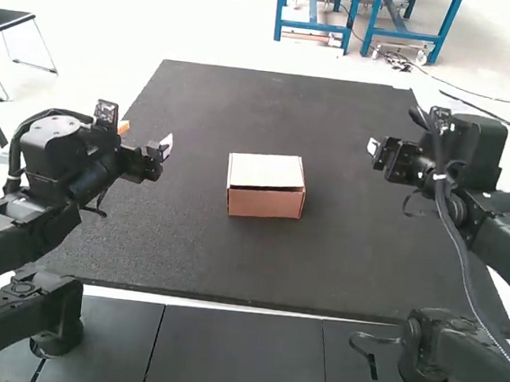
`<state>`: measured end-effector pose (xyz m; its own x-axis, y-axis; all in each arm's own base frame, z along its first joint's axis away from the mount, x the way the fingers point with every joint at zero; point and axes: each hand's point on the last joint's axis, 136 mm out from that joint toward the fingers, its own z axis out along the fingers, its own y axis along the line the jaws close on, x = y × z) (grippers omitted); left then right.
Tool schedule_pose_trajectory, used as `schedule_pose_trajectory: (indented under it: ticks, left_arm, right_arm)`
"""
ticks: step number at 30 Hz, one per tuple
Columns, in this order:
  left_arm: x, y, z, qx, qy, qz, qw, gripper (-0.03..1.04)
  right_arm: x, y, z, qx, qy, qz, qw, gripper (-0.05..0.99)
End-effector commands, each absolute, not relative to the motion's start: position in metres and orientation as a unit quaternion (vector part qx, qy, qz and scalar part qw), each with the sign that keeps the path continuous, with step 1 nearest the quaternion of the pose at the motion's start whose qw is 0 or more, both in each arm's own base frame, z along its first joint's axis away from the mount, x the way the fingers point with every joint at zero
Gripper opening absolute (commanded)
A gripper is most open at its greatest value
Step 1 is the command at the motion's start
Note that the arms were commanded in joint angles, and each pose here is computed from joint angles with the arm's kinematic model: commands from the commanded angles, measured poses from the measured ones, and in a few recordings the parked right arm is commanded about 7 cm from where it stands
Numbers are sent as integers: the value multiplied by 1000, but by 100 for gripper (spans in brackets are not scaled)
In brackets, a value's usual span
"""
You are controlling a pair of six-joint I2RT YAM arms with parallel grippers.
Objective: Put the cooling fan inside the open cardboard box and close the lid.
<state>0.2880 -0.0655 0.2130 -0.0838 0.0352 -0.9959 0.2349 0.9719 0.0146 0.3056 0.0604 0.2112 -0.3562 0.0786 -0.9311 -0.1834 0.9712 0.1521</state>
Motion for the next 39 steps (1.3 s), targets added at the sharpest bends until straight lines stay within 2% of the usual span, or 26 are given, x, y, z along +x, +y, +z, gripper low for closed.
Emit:
schedule_pose_trajectory:
  ticks: [1, 6, 9, 16, 18, 20, 24, 28, 36, 39]
  left_arm:
    - [280, -64, 214, 117, 710, -59, 691, 95]
    - [266, -69, 232, 135, 676, -77, 720, 94]
    - [261, -67, 231, 149, 655, -58, 739, 94]
    - [233, -66, 239, 155, 587, -65, 792, 94]
    - [228, -63, 237, 152, 590, -64, 791, 94]
    - [231, -64, 233, 139, 600, -83, 784, 94]
    - [234, -60, 219, 138, 623, -75, 766, 94]
    - [234, -65, 208, 154, 638, -87, 749, 94]
    - [238, -57, 189, 141, 671, -80, 724, 95]
    - [238, -56, 188, 142, 671, -78, 724, 95]
  right_arm:
    - [299, 54, 202, -62, 801, 103, 586, 90]
    - [286, 58, 195, -81, 774, 101, 620, 90]
    - [278, 60, 189, -87, 759, 105, 636, 90]
    - [263, 62, 178, -108, 734, 101, 663, 90]
    - [259, 59, 169, -110, 726, 92, 673, 90]
    - [254, 57, 169, -101, 712, 96, 688, 90]
    - [239, 53, 189, -91, 679, 99, 722, 90]
    - [242, 46, 175, -69, 703, 100, 701, 90]
    - [243, 37, 152, -54, 735, 68, 672, 91]
    - [245, 26, 154, -13, 734, 60, 676, 91]
